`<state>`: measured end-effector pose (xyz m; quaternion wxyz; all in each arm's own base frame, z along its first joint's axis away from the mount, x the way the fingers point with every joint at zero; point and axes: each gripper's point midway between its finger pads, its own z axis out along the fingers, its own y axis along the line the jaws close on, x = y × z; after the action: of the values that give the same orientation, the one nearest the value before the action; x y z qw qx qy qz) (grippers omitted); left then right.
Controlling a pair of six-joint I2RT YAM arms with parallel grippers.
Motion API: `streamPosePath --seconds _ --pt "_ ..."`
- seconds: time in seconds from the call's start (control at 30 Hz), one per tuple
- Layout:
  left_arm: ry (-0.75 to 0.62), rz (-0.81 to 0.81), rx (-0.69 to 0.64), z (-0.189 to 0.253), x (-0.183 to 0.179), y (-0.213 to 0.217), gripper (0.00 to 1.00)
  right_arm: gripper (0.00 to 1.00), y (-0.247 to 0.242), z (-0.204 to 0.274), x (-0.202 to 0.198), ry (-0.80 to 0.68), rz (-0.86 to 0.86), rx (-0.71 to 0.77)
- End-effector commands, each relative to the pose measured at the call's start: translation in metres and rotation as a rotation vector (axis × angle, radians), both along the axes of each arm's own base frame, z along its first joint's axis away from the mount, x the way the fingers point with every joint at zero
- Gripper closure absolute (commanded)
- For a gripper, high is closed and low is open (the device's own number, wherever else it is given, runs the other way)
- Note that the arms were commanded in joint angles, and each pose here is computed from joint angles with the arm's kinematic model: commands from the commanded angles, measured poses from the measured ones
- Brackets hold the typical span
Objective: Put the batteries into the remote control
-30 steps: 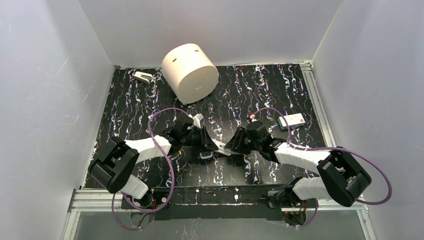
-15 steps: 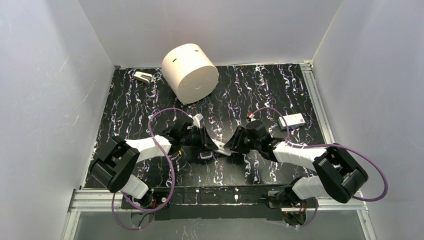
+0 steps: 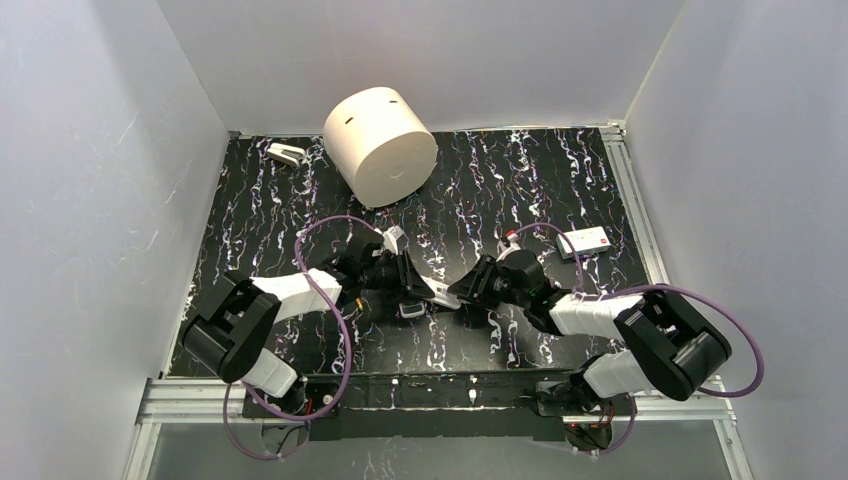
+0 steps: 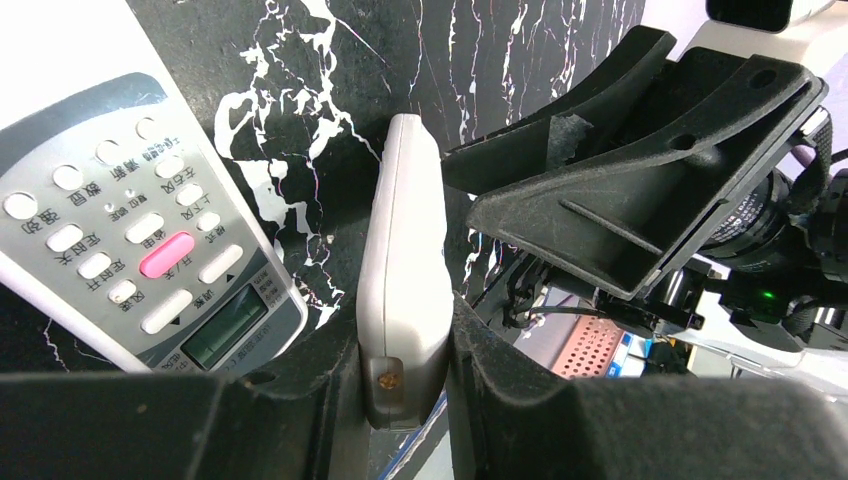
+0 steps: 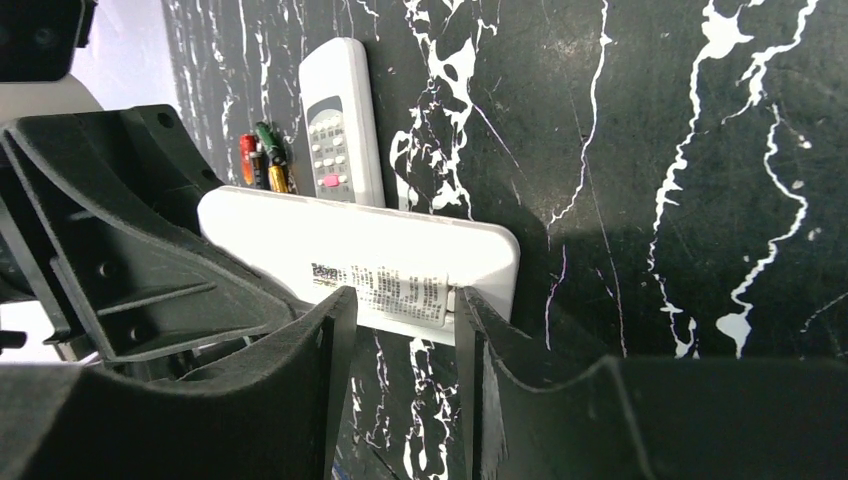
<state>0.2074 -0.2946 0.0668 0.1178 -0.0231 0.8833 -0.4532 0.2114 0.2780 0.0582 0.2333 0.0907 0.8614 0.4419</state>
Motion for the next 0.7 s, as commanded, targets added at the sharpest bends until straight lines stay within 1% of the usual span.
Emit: streamPosePath --seconds 0.0,0.13,0.37,0.43,0.57,0.67 --pt "0.042 -0.052 0.040 -0.015 -0.018 -0.003 1.00 0.53 0.039 0.067 -0.020 -0.079 0.165 0.295" --pt "0.040 -0.029 0.076 -0.021 -0.016 0.001 1.00 0.53 0.039 0.083 -0.015 -0.118 0.149 0.326" --pt "0.041 0.013 0.164 -0.029 -0.014 0.014 1.00 0.53 0.024 0.086 -0.002 -0.130 0.071 0.309" --pt "0.044 0.025 0.172 -0.029 -0.013 0.015 1.00 0.53 0.020 0.086 0.001 -0.138 0.054 0.290" --pt "0.036 0.037 0.180 -0.028 -0.011 0.017 1.00 0.53 0.011 0.069 0.007 -0.105 0.021 0.202" --pt "0.024 0.043 0.188 -0.026 -0.009 0.018 1.00 0.53 -0.004 0.044 0.013 -0.060 -0.032 0.050"
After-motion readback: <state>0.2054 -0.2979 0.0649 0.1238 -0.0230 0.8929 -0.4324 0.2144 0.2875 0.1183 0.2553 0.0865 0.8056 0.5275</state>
